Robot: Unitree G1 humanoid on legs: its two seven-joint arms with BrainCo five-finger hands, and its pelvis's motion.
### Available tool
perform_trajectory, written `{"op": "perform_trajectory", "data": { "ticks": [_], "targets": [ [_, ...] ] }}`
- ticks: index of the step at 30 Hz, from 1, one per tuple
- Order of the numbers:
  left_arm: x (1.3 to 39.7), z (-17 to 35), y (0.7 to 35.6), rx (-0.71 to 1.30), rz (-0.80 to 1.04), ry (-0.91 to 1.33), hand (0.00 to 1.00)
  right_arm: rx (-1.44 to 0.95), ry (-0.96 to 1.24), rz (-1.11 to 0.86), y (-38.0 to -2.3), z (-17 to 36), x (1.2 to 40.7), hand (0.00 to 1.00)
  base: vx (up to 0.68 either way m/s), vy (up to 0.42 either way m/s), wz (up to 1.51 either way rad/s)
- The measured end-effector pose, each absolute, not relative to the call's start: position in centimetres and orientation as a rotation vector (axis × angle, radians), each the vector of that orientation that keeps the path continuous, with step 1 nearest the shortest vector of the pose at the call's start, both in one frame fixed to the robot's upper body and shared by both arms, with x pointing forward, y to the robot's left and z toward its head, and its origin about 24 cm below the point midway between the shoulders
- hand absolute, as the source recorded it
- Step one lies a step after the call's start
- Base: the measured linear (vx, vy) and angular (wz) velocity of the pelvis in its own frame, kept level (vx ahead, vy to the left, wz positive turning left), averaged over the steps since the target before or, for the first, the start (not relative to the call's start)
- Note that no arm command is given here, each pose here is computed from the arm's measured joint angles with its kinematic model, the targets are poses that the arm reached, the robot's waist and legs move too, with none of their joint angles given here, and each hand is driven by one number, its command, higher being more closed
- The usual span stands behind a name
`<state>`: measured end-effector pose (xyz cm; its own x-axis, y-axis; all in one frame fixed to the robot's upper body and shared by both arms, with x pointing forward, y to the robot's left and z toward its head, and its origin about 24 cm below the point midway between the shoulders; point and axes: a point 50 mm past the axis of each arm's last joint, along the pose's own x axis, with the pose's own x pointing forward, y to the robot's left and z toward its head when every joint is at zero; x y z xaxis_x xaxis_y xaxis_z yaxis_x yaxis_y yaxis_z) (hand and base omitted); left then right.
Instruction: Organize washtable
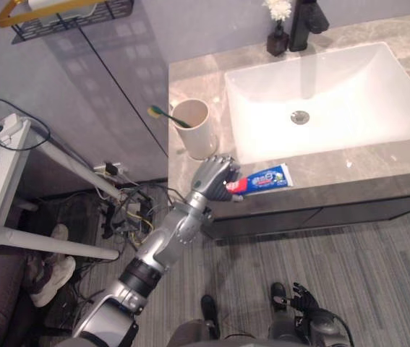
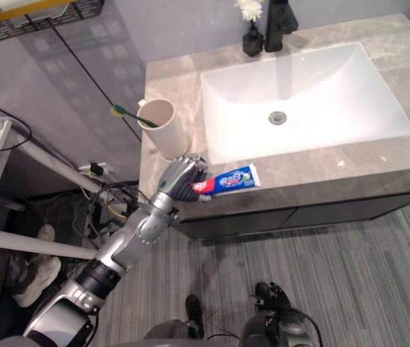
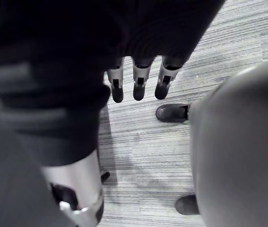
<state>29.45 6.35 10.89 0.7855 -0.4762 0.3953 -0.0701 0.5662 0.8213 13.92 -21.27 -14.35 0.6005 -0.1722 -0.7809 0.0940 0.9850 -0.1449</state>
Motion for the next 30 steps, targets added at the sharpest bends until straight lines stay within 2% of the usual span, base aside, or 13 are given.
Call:
{"op": "perform_trajectory", "data": {
  "ticks": [7,14,24,27,30],
  "targets": [
    [28.1,12.6,5.0,0.927,-0.29,-0.74,1.0,-0.082,0.907,-0.148,-20.9,-14.3,14.0,0.0,0.0,0.0,0.0],
    [24.8,17.8,3.6,0.713,-0.287,-0.987,1.0,-0.093,0.913,-0.129,-20.7,-14.4,13.9,0.0,0.0,0.0,-0.02],
    [23.7,19.3,3.5,0.61,-0.294,-1.051,1.0,-0.12,0.905,-0.09,-20.6,-14.4,14.0,0.0,-0.04,0.005,0.0],
    [23.7,19.5,3.7,0.607,-0.279,-1.056,1.0,-0.125,0.837,-0.041,-20.1,-13.6,14.5,0.0,0.01,0.001,-0.04],
    [24.2,19.9,4.6,0.615,-0.227,-1.053,1.0,-0.041,0.638,-0.031,-19.0,-10.8,15.2,0.0,0.03,-0.007,-0.13]
  ]
}}
